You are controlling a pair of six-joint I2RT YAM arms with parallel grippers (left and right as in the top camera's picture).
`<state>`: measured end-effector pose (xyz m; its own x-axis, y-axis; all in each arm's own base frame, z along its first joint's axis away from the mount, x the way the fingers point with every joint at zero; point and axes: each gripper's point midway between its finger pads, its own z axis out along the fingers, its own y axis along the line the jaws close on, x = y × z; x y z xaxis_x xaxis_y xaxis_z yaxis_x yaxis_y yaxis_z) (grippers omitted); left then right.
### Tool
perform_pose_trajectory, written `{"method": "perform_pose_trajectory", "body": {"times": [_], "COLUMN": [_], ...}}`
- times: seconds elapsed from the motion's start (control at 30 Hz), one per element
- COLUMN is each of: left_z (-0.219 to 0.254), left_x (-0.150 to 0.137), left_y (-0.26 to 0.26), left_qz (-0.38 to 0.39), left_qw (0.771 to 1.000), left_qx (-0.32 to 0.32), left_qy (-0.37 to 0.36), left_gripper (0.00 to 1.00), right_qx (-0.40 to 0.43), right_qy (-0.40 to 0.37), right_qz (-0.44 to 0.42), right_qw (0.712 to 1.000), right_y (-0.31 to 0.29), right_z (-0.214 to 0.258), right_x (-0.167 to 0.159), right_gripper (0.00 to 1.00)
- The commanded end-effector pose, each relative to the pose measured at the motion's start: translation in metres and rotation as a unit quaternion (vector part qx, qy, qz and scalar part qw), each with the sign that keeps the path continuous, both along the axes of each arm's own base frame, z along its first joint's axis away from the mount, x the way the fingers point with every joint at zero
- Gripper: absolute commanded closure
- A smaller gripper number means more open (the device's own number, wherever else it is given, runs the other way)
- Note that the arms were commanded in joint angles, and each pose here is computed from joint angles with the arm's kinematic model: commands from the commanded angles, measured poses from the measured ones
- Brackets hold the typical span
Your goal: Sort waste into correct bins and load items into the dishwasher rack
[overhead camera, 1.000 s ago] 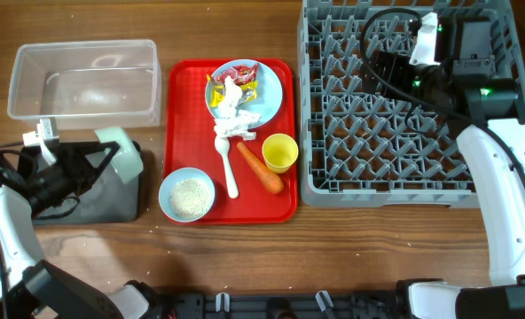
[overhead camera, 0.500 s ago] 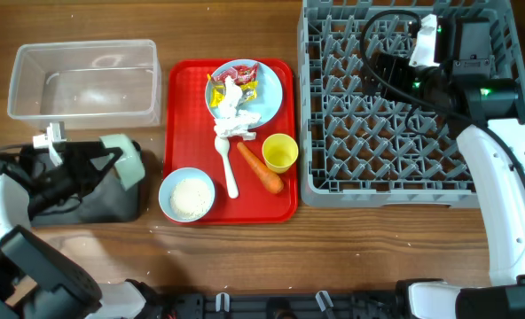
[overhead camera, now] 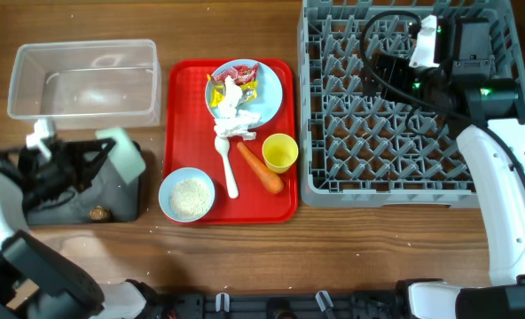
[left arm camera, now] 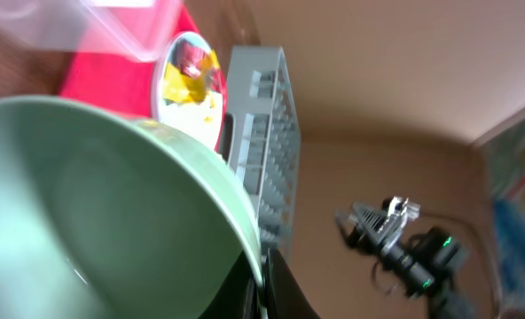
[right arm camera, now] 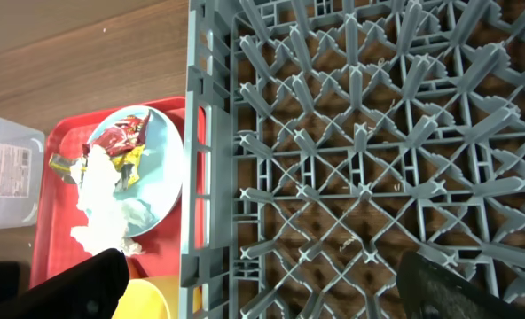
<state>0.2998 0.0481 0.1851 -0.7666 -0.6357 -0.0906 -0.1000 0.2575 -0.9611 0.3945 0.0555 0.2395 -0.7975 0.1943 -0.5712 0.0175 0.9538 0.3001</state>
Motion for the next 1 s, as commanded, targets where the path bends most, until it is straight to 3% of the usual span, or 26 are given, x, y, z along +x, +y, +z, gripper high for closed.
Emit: {"method": "perform_pose_trajectory", "body": {"times": [0.0,0.07,0.1,0.17,0.23,0.3,0.4,0.47,0.57,0.6,0.67,0.77,0.83,0.9,0.97], "left_z": [0.058,0.070,0.072,0.067,0.045,0.012,-0.037,-0.063,-0.083,-0.087,-0.092,-0.091,-0.087,-0.073,-0.074], "left_x": [0.021,0.039,0.055,0.070,0.084,0.090,0.098,0.101,0.097,0.094,0.093,0.095,0.089,0.071,0.037], "left_y": [-0.053,-0.094,-0.132,-0.172,-0.212,-0.219,-0.217,-0.199,-0.188,-0.184,-0.182,-0.177,-0.178,-0.191,-0.202], "left_qz": [-0.099,-0.139,-0.157,-0.149,-0.131,-0.113,-0.117,-0.073,-0.057,-0.050,-0.048,-0.038,-0.053,-0.105,-0.155], "left_qw": [0.984,0.963,0.940,0.913,0.858,0.833,0.824,0.815,0.810,0.807,0.806,0.801,0.806,0.811,0.802], "left_qx": [0.137,0.224,0.297,0.372,0.488,0.539,0.554,0.570,0.571,0.570,0.569,0.578,0.568,0.554,0.546], "left_qy": [-0.062,-0.055,-0.066,-0.082,-0.095,-0.052,0.013,0.077,0.126,0.143,0.154,0.153,0.160,0.156,0.186], "left_gripper": [0.96,0.96,0.96,0.96,0.96,0.96,0.96,0.96,0.96,0.93,0.66,0.48,0.42,0.41,0.40], "right_qx": [-0.008,-0.008,-0.008,-0.008,-0.008,-0.008,-0.008,-0.008,-0.008,-0.008,-0.008,-0.009,-0.009,-0.009,-0.010], "right_qy": [-0.008,-0.011,-0.010,-0.009,-0.010,-0.009,-0.009,-0.008,-0.005,-0.004,-0.002,0.002,0.002,0.002,0.005], "right_qz": [-0.005,-0.005,-0.005,-0.005,-0.005,-0.005,-0.005,-0.005,-0.004,-0.004,-0.004,-0.004,-0.004,-0.004,-0.003], "right_qw": [1.000,1.000,1.000,1.000,1.000,1.000,1.000,1.000,1.000,1.000,1.000,1.000,1.000,1.000,1.000], "right_y": [-0.004,-0.004,-0.004,-0.004,-0.004,-0.004,-0.004,-0.004,-0.004,-0.004,-0.004,-0.004,-0.004,-0.004,-0.004], "right_z": [0.005,0.005,0.005,0.005,0.005,0.005,0.005,0.005,0.004,0.003,0.003,0.002,0.001,0.001,0.000], "right_x": [0.006,0.007,0.006,0.006,0.006,0.006,0.006,0.006,0.005,0.005,0.004,0.002,0.002,0.002,0.001], "right_gripper": [0.00,0.00,0.00,0.00,0.00,0.00,0.00,0.00,0.00,0.00,0.00,0.00,0.00,0.00,0.00]}}
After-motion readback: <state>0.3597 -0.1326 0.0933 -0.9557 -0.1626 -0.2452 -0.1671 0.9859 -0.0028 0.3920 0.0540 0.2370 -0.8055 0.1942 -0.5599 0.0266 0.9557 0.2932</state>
